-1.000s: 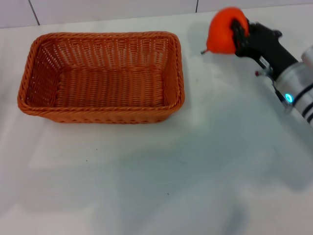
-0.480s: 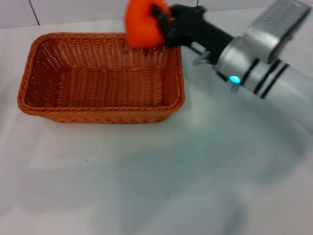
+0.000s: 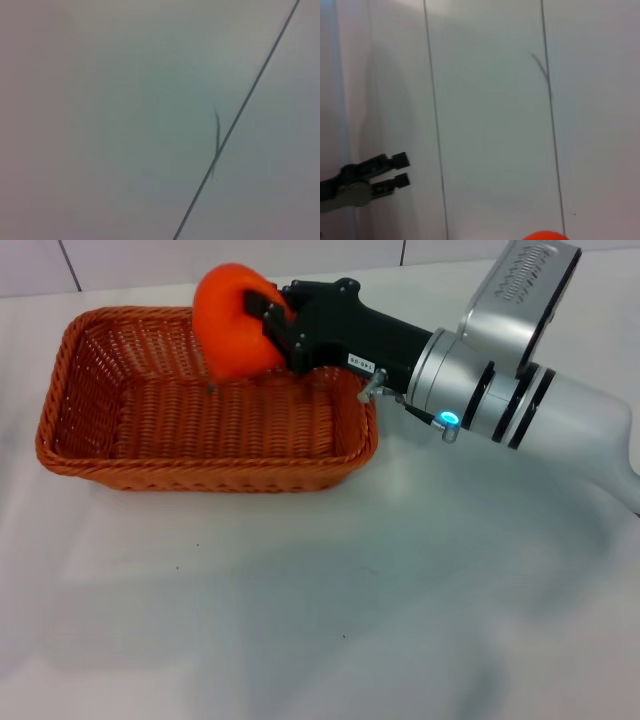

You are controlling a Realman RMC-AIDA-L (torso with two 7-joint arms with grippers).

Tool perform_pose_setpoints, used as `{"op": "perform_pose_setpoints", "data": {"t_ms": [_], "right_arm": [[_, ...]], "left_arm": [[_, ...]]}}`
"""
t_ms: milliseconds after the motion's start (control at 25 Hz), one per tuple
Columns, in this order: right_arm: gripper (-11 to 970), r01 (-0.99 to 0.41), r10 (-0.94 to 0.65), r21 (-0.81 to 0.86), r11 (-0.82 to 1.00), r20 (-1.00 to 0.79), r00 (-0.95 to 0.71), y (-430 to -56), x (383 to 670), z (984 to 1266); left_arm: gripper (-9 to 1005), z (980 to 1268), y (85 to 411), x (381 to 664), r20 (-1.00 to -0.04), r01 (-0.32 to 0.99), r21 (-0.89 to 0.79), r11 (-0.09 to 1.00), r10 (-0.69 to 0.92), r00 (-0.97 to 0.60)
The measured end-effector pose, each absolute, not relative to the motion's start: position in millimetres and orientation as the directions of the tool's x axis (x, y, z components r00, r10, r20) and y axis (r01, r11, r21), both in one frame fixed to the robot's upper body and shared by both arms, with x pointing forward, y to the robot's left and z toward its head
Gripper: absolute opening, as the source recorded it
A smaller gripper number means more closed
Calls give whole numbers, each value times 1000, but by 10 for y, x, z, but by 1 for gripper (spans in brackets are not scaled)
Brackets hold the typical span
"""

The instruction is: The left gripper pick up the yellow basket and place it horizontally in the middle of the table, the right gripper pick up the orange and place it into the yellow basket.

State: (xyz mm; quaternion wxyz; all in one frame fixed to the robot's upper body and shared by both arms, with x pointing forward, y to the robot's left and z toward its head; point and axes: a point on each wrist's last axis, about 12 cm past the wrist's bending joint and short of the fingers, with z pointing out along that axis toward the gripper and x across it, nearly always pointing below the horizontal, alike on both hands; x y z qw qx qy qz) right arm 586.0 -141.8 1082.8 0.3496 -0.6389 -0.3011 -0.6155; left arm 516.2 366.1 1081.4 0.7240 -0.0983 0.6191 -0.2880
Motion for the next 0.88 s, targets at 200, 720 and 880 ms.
{"op": "perform_pose_setpoints", "data": {"t_ms": [200, 720, 880], "right_arm": [[178, 815, -58, -89, -572, 996, 68, -1423, 5854, 10831], [516, 812, -85, -95, -576, 995, 56, -1449, 5841, 10848], [668, 755, -116, -78, -651, 993, 3, -1567, 5882, 10866]], "left_arm": [[877, 10819, 3656, 5166, -840, 299, -498, 814, -539, 69], [877, 10816, 3658, 5165, -839, 296, -500, 814, -540, 69], [877, 10817, 3690, 5159, -836, 280, -503, 817, -542, 80]]}}
